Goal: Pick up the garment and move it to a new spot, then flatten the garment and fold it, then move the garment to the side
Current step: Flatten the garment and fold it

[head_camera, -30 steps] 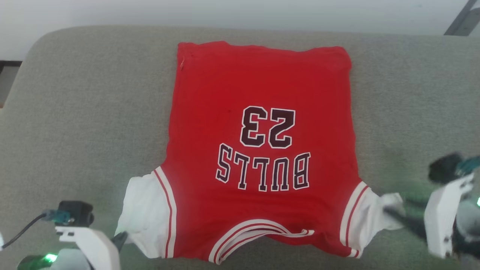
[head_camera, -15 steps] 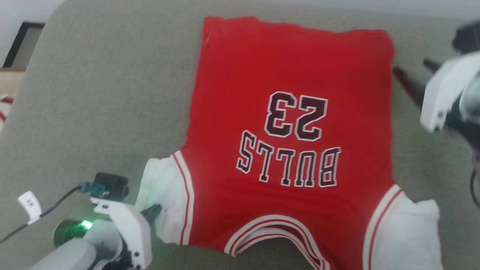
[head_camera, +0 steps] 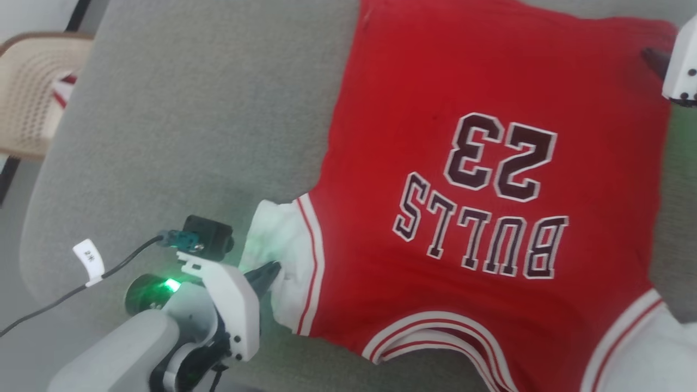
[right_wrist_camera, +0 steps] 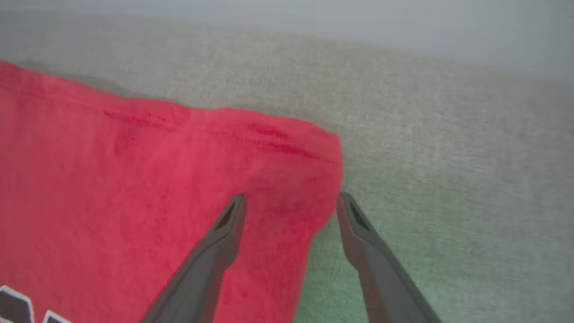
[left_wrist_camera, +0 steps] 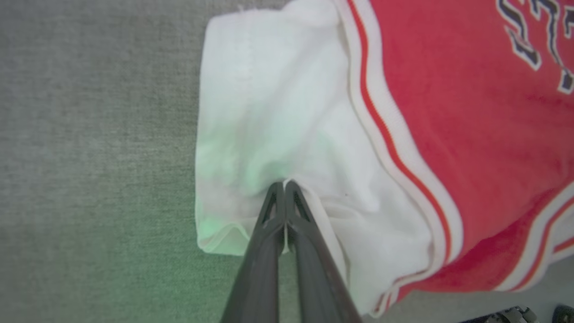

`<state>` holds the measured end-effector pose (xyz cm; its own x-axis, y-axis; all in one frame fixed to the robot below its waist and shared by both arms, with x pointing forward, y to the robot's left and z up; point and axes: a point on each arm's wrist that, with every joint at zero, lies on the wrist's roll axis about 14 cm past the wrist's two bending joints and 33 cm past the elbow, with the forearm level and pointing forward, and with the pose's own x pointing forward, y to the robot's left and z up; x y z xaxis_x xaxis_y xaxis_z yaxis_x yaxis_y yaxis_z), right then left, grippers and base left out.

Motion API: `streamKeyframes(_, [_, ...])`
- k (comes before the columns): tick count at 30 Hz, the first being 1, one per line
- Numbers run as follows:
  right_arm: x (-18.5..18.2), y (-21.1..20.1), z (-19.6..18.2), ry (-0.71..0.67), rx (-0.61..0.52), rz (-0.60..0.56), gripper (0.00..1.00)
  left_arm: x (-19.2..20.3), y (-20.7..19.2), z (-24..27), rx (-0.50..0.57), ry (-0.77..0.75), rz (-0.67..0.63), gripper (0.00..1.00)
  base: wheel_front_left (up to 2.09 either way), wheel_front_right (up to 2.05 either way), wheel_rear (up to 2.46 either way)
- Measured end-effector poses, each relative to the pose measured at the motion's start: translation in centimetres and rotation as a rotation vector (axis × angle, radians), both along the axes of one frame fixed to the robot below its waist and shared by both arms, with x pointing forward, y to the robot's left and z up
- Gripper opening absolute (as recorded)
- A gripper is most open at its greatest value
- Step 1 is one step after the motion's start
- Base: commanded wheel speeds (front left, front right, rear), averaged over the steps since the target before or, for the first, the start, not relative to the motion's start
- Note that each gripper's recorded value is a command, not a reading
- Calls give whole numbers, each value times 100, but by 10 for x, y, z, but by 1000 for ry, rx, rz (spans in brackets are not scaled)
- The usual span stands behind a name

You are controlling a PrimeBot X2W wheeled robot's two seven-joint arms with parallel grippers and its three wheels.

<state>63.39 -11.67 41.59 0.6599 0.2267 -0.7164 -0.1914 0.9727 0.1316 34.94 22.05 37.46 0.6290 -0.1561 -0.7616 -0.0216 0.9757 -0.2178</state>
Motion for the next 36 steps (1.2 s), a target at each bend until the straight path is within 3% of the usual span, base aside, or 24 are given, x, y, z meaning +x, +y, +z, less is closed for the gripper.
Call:
streamKeyframes(8, [-4, 3, -48, 233, -51, -12, 97, 1, 2, -11, -11, 22, 21, 0, 0, 0, 0])
streamKeyframes(9, [-4, 4, -50, 249, -47, -13, 34, 1, 3, -11, -12, 23, 23, 0, 0, 0, 0])
streamKeyframes(10, [-5, 5, -51, 257, -56, -9, 12, 1, 4, -12, -11, 23, 25, 0, 0, 0, 0])
streamKeyframes(11, [-4, 5, -50, 256, -69, -3, 0, 1, 4, -12, -10, 21, 26, 0, 0, 0, 0])
streamKeyframes(17, [-12, 9, -40, 242, -83, 9, 0, 3, 8, -10, -11, 8, 33, 0, 0, 0, 0])
streamKeyframes(24, [-45, 22, -24, 228, -112, 85, 0, 5, 16, -2, 10, -14, 36, 0, 0, 0, 0])
streamKeyframes(36, [-119, -14, -1, 163, -58, 144, 0, 13, 7, 14, 17, -59, -7, 0, 0, 0, 0])
